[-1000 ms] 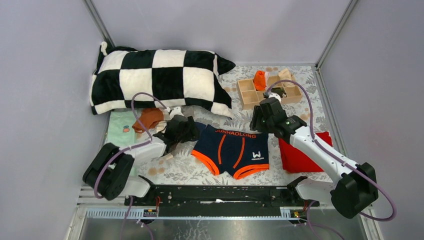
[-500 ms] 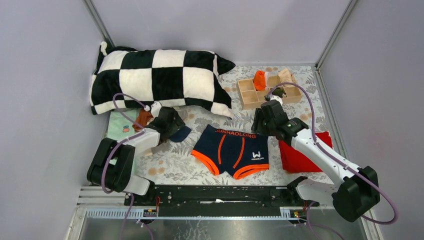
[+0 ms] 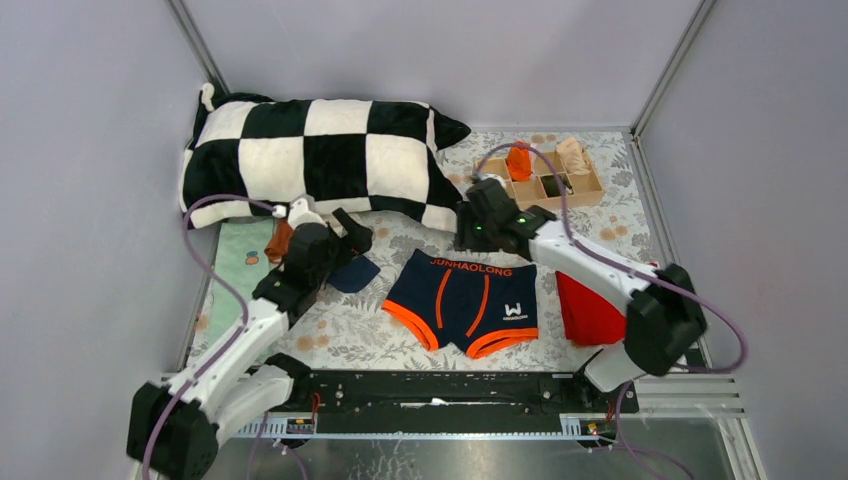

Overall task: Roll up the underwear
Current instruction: Flatten out the underwear at the center of the board, then fold the underwear at the center of the board.

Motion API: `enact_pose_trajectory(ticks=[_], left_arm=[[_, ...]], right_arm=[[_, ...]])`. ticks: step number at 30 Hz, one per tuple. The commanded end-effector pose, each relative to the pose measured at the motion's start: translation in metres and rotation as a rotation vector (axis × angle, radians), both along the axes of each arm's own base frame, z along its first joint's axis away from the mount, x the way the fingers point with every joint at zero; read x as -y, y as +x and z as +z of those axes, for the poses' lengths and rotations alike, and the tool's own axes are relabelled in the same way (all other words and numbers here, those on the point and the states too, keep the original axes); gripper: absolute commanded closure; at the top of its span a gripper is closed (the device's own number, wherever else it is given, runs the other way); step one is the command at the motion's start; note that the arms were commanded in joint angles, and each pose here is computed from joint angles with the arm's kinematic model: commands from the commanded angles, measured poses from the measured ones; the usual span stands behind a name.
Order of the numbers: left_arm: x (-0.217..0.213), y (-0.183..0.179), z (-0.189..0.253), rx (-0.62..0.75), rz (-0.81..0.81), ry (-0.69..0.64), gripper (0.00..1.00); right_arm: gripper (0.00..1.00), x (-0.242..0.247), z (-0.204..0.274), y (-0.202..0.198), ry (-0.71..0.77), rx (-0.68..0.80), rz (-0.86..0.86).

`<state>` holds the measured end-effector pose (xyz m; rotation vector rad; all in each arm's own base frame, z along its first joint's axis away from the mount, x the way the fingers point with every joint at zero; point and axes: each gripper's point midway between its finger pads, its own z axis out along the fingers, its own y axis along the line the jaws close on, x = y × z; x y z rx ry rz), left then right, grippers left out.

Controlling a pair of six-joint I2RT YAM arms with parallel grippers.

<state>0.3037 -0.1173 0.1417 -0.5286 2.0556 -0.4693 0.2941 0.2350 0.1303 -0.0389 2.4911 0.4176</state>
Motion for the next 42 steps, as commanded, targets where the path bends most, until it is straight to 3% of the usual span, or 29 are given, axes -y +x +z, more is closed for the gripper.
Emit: enact_pose_trajectory(ticks=[1, 5, 9, 17, 21, 24, 34, 38, 42], left_arm=[[0.006, -0.032, -0.025, -0.034, -0.080, -0.050, 0.01], [0.033, -0.055, -0.048, -0.061, -0.227, -0.154, 0.02], [0.044, -0.065, -0.057, -0.055, -0.285, -0.167, 0.03], [0.052, -0.068, -0.073, -0.077, -0.349, -0.155, 0.08], [0.061, -0.068, -0.078, -0.080, -0.402, -0.150, 0.18], [0.068, -0.072, -0.086, -0.104, -0.437, -0.152, 0.19], [0.081, -0.080, -0.111, -0.162, -0.468, -0.121, 0.21], [0.084, -0.081, -0.118, -0.175, -0.482, -0.119, 0.31], [0.088, -0.083, -0.119, -0.180, -0.498, -0.121, 0.43]], right_arm=[[0.46, -0.065, 0.004, 0.017, 0.058, 0.012, 0.073], [0.49, -0.106, -0.026, 0.026, 0.000, -0.041, 0.110], [0.51, -0.129, -0.049, 0.033, -0.037, -0.081, 0.101], [0.52, -0.131, -0.084, 0.042, -0.170, -0.124, 0.062], [0.53, -0.128, -0.092, 0.046, -0.212, -0.122, 0.049], [0.54, -0.124, -0.098, 0.047, -0.249, -0.134, 0.050], [0.70, -0.121, -0.113, 0.042, -0.278, -0.166, 0.065], [0.84, -0.120, -0.109, 0.043, -0.277, -0.153, 0.068], [0.91, -0.122, -0.101, 0.045, -0.246, -0.120, 0.066]])
